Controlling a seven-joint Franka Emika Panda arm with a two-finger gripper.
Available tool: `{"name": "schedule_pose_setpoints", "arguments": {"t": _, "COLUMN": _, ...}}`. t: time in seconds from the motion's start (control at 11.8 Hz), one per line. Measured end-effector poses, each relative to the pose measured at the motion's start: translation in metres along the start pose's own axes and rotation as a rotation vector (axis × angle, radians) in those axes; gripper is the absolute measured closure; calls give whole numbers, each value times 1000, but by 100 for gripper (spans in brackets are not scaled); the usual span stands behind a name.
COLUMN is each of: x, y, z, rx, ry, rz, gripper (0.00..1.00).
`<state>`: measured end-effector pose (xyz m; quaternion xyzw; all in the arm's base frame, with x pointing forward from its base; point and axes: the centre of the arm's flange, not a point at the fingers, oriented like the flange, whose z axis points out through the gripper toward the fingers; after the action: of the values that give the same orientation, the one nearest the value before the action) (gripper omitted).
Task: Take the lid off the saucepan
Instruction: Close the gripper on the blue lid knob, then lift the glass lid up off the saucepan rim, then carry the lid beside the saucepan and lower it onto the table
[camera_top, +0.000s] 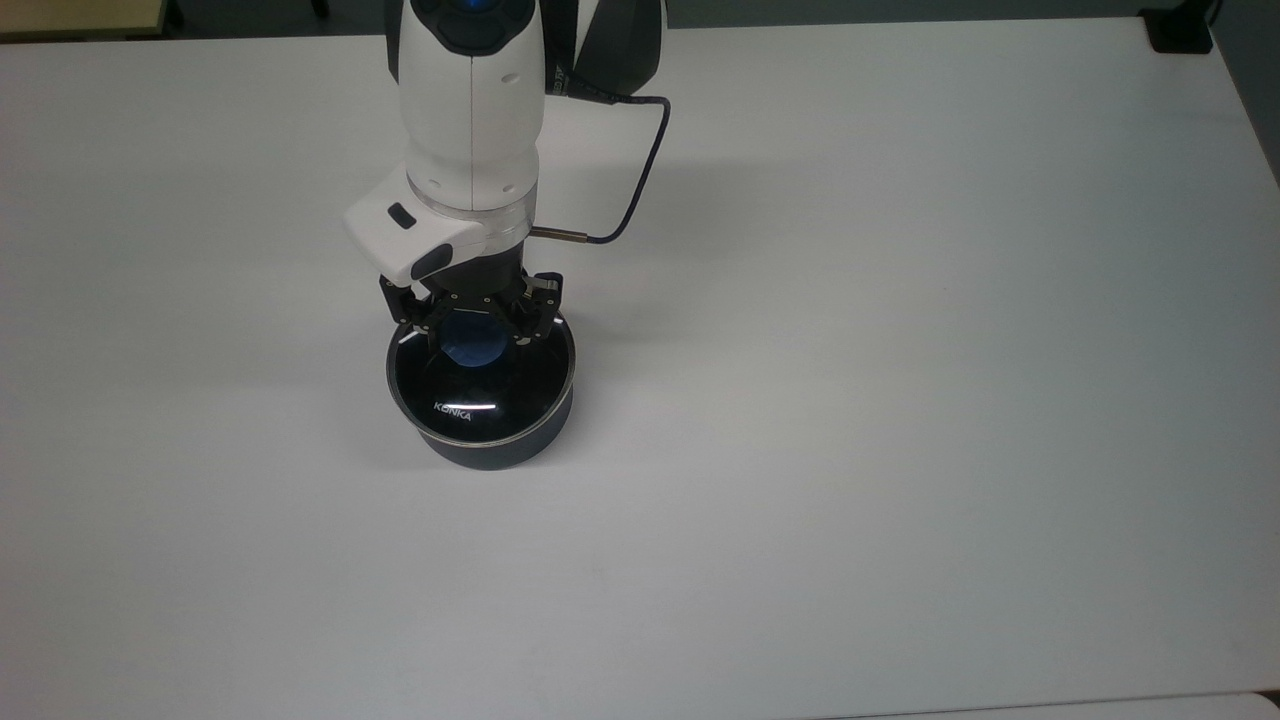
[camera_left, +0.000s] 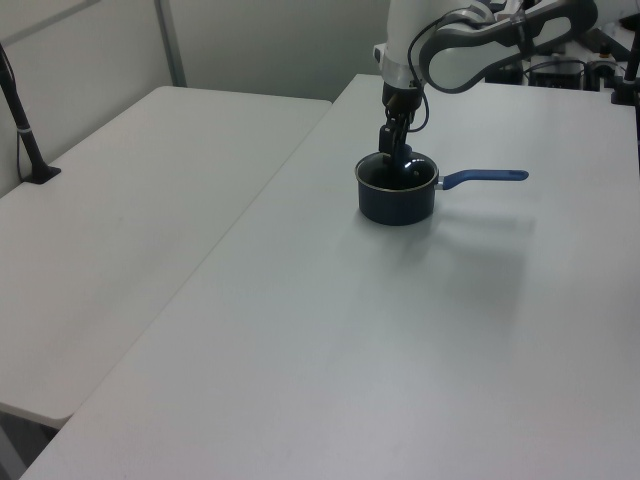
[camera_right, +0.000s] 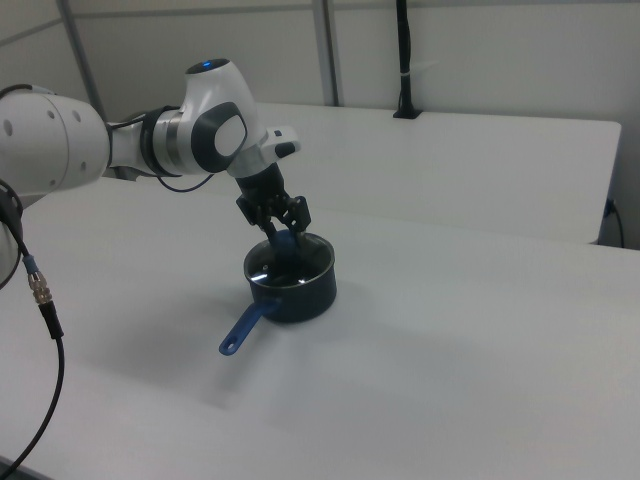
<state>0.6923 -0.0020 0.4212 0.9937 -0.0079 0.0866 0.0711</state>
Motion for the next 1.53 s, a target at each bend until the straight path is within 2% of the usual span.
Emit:
{"name": "schedule_pose_setpoints", "arguments": {"t": 0.42, "x": 2, "y": 1, "z": -4, "rx": 0, "ry": 8, "rz": 1, "gripper": 34}}
{"name": "schedule_pose_setpoints", "arguments": {"t": 0.68, "x": 2, "y": 5, "z": -27, "rx": -2, "ry": 27, "rz": 7, "gripper": 34}}
{"name": "schedule_pose_setpoints", "arguments": {"t": 0.85, "x": -10, "y": 0, "z": -51, "rx": -4, "ry": -37, "rz": -26, "gripper": 34}}
{"name": "schedule_pose_setpoints", "arguments": {"t": 1.02, "x": -32, "y": -39, "z": -84, "rx": 15, "ry": -108, "rz": -102, "gripper": 34}}
{"name": "schedule_pose_setpoints", "arguments": {"t": 1.19, "x": -67, "y": -89, "z": -107, "rx": 23, "ry": -167, "rz": -197, "gripper": 34}}
{"name": "schedule_pose_setpoints", "arguments": {"t": 1.36, "x": -114, "y": -120, "z": -102, "rx": 5, "ry": -222, "rz": -271, "gripper": 34}}
{"name": "schedule_pose_setpoints", "arguments": {"t": 1.53, "x": -163, "y": -131, "z": -72, "rx": -22, "ry": -282, "rz": -317, "gripper": 34}}
